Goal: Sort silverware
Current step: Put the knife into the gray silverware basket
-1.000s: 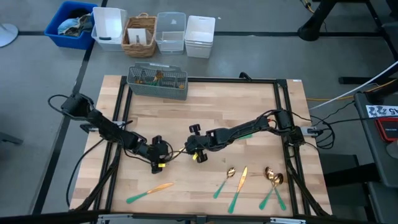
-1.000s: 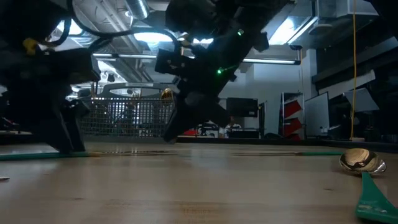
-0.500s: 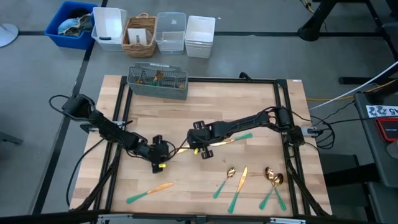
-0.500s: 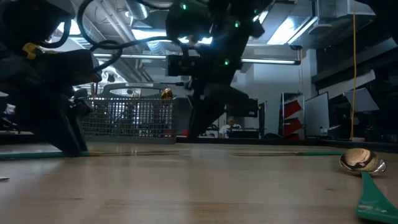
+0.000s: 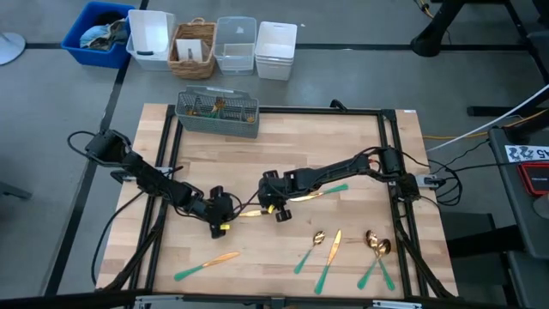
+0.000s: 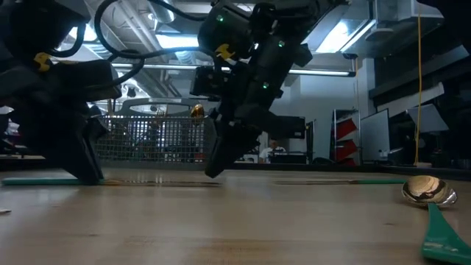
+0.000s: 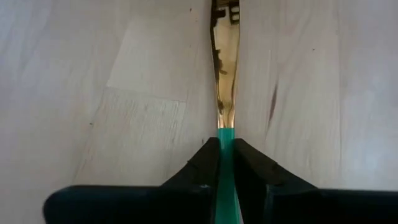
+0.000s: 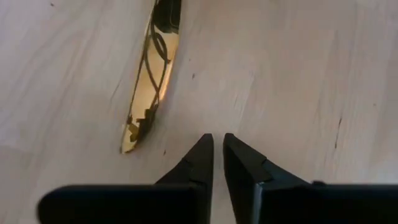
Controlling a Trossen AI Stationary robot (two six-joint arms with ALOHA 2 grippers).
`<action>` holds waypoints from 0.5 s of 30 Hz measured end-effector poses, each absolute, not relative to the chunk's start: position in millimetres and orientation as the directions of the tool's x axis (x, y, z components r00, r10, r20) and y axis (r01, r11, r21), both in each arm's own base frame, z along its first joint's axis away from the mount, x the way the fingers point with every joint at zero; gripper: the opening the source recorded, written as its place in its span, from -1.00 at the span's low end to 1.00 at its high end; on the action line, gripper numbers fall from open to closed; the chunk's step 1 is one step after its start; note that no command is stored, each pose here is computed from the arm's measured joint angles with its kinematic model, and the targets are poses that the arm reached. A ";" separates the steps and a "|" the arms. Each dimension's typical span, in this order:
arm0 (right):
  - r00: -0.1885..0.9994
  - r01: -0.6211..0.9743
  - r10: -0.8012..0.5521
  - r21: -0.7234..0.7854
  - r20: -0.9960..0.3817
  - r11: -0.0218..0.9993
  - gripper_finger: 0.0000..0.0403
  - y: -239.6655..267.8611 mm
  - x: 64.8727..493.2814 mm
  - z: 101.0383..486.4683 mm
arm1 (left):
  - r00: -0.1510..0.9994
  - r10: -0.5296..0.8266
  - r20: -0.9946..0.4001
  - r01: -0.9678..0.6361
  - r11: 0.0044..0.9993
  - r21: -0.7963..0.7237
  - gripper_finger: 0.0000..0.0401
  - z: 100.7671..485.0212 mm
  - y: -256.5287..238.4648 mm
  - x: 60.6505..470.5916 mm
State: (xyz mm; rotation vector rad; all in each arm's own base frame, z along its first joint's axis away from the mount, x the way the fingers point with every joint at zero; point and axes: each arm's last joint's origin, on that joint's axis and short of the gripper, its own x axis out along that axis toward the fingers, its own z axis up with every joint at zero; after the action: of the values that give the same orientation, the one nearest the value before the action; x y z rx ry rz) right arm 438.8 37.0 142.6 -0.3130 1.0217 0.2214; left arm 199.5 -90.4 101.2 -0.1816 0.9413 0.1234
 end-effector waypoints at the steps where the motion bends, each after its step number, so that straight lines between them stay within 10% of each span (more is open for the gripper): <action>1: 0.506 -0.325 0.036 -0.152 -0.862 0.934 -0.73 37.0 438.9 142.7 | 0.583 0.025 -0.812 -0.198 0.974 -0.113 -0.85 101.2 -90.5 199.5; 15: 0.522 -0.393 0.085 -0.150 -0.849 0.907 -0.10 58.4 438.6 143.9 | 0.620 -0.046 -0.783 -0.355 0.874 -0.333 -0.84 103.2 -93.6 203.8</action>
State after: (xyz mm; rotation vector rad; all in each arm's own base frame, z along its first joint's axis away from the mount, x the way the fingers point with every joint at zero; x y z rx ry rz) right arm 438.6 58.4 143.9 -0.3445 0.9846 0.2932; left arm 203.8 -93.6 103.2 -0.4918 0.8932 0.1858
